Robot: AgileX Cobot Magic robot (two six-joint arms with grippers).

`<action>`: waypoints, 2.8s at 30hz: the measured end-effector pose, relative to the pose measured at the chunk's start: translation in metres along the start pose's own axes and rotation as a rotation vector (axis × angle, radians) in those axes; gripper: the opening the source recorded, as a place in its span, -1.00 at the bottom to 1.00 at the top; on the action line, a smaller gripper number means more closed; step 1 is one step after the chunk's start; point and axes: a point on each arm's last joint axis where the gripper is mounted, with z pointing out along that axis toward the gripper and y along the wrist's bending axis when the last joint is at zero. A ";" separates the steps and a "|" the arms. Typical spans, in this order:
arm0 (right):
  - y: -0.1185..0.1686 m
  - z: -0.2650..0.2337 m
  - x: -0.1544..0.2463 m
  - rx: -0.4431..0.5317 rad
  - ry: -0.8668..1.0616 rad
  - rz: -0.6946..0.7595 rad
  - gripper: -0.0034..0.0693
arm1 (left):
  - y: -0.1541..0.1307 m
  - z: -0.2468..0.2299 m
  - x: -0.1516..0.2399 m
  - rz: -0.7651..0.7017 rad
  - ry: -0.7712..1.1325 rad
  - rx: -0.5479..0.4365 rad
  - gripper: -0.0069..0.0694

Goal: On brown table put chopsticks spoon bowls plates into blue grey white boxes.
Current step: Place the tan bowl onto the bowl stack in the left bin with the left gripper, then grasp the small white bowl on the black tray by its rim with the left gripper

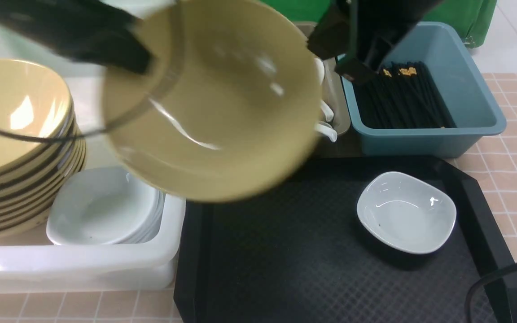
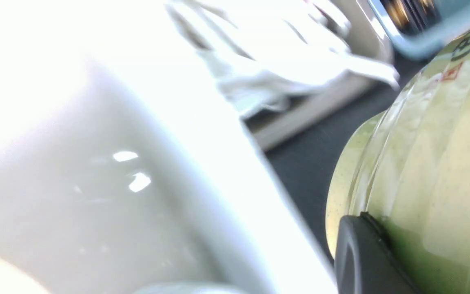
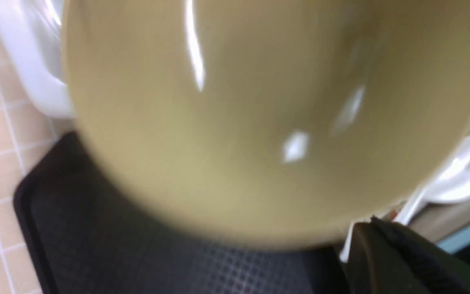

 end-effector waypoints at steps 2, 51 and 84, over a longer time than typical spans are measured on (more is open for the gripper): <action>0.001 0.000 -0.002 0.000 -0.010 -0.002 -0.81 | 0.020 -0.031 0.011 -0.081 -0.073 -0.078 -0.80; 0.003 0.001 0.000 0.170 0.098 0.049 -0.77 | 0.033 -0.078 0.004 -0.213 -0.106 -0.306 0.59; -0.010 -0.031 0.161 0.366 0.277 0.550 -0.69 | -0.185 0.342 0.071 0.299 0.353 0.158 0.49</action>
